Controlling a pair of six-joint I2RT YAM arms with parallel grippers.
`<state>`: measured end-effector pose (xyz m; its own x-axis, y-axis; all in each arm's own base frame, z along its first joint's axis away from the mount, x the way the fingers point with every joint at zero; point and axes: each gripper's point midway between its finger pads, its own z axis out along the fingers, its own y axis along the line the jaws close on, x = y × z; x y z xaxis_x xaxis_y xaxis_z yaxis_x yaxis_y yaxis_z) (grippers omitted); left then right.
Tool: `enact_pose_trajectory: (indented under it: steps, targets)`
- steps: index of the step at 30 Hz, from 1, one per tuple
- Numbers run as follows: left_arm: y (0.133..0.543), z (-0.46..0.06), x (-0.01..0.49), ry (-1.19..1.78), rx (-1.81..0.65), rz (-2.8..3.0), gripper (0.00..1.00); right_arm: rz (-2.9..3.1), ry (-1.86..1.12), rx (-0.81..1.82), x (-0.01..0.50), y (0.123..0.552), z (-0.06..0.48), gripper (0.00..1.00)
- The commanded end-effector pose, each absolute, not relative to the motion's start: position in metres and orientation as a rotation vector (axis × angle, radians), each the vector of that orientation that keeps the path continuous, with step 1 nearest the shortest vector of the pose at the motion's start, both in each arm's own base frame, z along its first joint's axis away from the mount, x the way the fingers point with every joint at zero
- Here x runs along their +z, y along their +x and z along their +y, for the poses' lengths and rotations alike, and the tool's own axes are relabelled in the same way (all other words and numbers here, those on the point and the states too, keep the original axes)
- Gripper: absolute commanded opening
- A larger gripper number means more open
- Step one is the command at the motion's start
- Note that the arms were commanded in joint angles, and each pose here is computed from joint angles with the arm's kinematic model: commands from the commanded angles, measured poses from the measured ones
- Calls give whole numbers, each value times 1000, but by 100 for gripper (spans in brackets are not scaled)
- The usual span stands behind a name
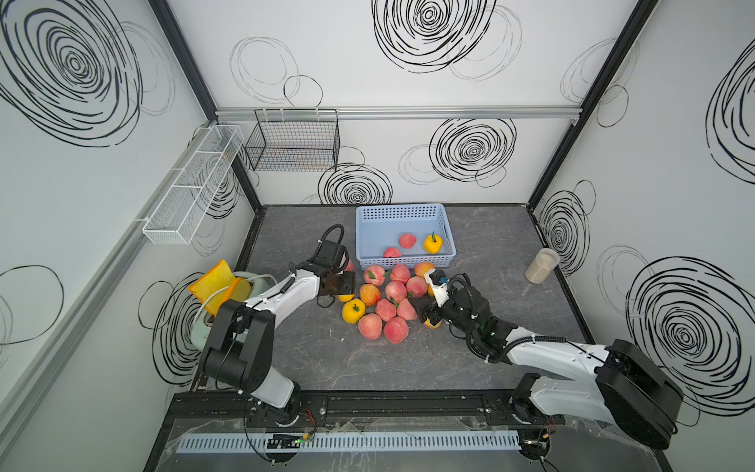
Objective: Put the peaches into the basket
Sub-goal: Pick up the peach from the center of the board, then place the peach in the basket.
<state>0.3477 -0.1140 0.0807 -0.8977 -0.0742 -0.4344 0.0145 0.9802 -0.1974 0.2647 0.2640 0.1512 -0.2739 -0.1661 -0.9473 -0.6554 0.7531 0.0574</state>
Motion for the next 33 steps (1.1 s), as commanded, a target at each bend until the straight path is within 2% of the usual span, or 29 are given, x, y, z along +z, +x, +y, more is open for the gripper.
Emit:
enact_pose_trajectory:
  steps: [1, 9, 17, 25, 33]
  targets:
    - [361, -121, 122, -18, -278, 2584, 52, 1777, -625, 534, 165, 268, 267, 88]
    - [389, -149, 179, 65, -303, 2474, 52, 1771, -613, 530, 167, 268, 265, 88]
    - [437, -169, 210, 123, -299, 2396, 52, 1753, -589, 527, 172, 267, 260, 89]
    - [489, -191, 214, 138, -323, 2323, 52, 1743, -554, 513, 175, 268, 254, 89]
    - [525, -204, 194, 167, -293, 2302, 52, 1730, -507, 485, 178, 271, 244, 90]
